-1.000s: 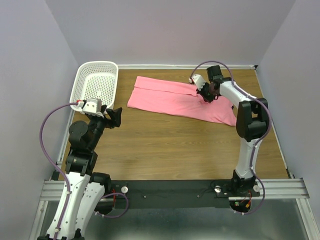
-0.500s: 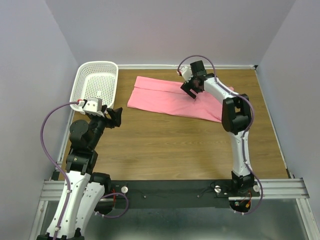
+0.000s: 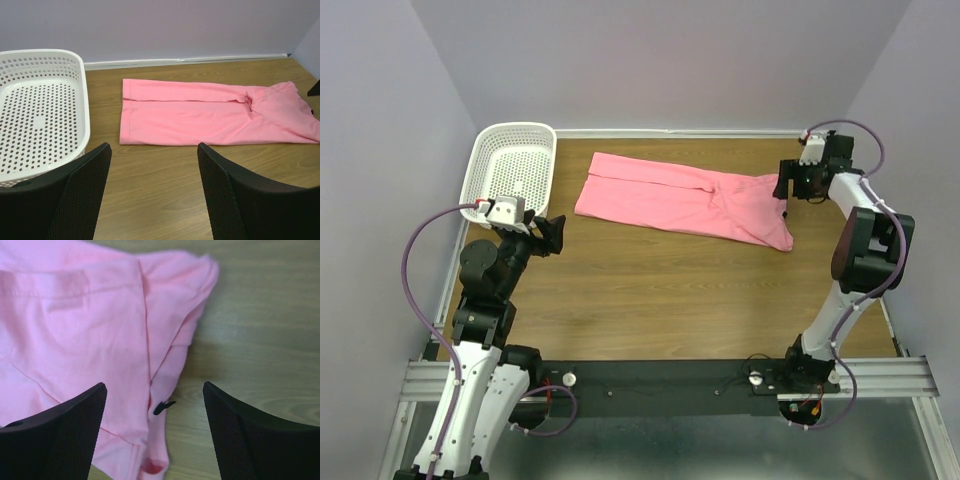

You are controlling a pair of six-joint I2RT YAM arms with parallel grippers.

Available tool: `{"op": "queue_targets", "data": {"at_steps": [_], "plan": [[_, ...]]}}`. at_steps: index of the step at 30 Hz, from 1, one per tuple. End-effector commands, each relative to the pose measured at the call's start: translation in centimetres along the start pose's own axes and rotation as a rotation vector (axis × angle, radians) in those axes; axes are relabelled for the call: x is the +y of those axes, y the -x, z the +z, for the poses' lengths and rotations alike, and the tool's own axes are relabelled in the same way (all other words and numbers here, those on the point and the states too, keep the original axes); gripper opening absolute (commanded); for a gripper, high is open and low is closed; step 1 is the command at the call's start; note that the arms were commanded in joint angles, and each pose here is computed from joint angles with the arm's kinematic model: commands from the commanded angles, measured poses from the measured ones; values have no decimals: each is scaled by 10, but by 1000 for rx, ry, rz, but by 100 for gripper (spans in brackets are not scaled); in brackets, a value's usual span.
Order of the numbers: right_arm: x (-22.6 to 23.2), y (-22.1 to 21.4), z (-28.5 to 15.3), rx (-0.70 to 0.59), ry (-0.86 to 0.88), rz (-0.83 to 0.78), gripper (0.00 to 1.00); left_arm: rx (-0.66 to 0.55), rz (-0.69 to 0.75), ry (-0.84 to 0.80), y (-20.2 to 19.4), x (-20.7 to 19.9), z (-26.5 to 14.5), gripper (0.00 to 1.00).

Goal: Fold and stack the t-shirts

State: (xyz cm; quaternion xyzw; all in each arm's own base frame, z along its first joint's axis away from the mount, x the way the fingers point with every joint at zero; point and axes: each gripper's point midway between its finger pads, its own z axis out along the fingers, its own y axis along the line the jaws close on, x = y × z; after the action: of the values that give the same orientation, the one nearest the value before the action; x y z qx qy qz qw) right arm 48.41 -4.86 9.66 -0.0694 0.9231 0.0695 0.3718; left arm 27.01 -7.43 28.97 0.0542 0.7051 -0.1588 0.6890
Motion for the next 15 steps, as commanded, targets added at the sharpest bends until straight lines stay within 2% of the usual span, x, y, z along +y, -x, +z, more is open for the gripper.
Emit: {"op": "queue_targets", "data": {"at_steps": [1, 4, 13, 15], "plan": [[31, -42, 20, 88, 181, 164, 82, -11, 15, -28, 0, -4, 0, 78], [29, -48, 15, 92, 178, 146, 78, -12, 13, -27, 0, -4, -1, 78], [19, -68, 1, 114, 123, 115, 77, -5, 14, -28, -1, -4, 1, 78], [16, -72, -2, 118, 114, 114, 74, -5, 12, -31, -1, -4, 1, 78]]}}
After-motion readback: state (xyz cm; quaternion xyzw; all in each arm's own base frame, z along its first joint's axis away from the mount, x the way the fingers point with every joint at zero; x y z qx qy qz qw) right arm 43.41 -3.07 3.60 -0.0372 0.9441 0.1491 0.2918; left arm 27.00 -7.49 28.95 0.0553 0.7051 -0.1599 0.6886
